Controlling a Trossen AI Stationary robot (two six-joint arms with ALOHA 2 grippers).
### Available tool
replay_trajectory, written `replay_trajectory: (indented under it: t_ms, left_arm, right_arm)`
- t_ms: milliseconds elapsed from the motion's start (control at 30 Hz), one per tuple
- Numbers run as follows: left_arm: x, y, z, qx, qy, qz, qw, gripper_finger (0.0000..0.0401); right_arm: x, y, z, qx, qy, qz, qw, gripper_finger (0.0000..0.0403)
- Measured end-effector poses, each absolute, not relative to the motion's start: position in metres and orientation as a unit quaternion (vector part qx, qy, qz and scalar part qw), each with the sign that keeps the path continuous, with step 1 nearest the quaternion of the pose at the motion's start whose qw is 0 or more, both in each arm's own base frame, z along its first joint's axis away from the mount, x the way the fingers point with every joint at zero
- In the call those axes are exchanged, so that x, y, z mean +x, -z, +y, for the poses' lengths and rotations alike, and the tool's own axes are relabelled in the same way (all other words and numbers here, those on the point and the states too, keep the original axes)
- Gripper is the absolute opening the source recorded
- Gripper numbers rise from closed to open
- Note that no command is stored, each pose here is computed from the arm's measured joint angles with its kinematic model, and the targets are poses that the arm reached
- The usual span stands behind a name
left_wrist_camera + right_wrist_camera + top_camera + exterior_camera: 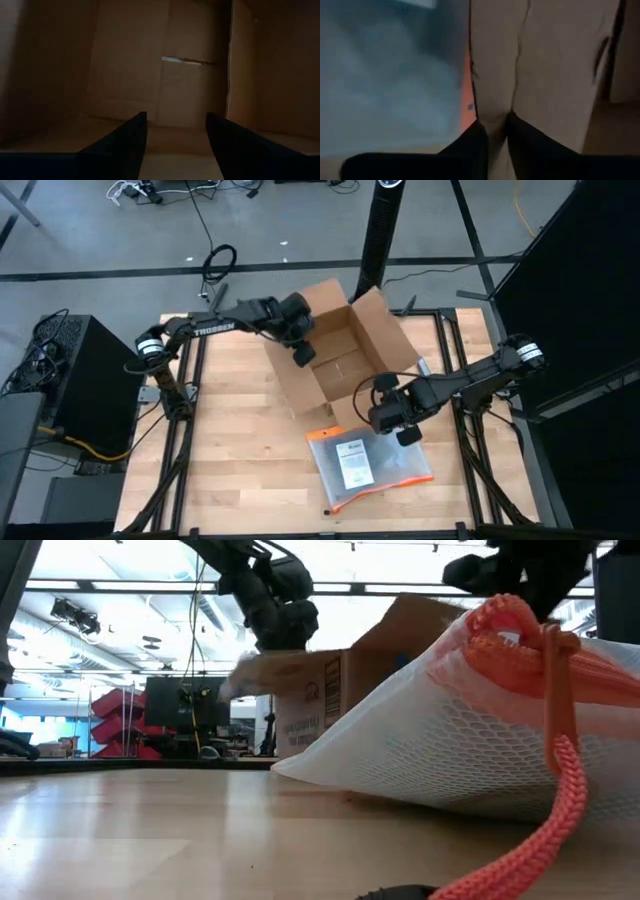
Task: Unpack boxes
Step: Break down the cardboard box until it is fully flat
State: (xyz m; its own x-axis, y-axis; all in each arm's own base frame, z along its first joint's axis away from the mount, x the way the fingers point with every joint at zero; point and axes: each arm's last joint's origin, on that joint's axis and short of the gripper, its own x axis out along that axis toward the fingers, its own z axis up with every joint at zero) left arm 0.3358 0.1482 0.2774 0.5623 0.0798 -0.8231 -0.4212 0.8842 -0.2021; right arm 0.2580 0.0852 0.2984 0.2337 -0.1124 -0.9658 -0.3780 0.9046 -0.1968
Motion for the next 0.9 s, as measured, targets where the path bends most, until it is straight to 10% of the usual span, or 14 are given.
replay_trajectory:
  t_ms: [467,900]
  left_arm:
    - [0.345,-0.260,0.129,-0.185,-0.155,0.442,0.864,0.0177]
    - [0.311,-0.333,0.111,-0.162,-0.164,0.368,0.901,0.0168]
  right_arm:
    - [0.258,-0.376,0.064,-0.091,-0.092,0.507,0.852,0.0286]
    - [0.306,-0.345,0.013,-0.035,-0.133,0.502,0.854,0.0267]
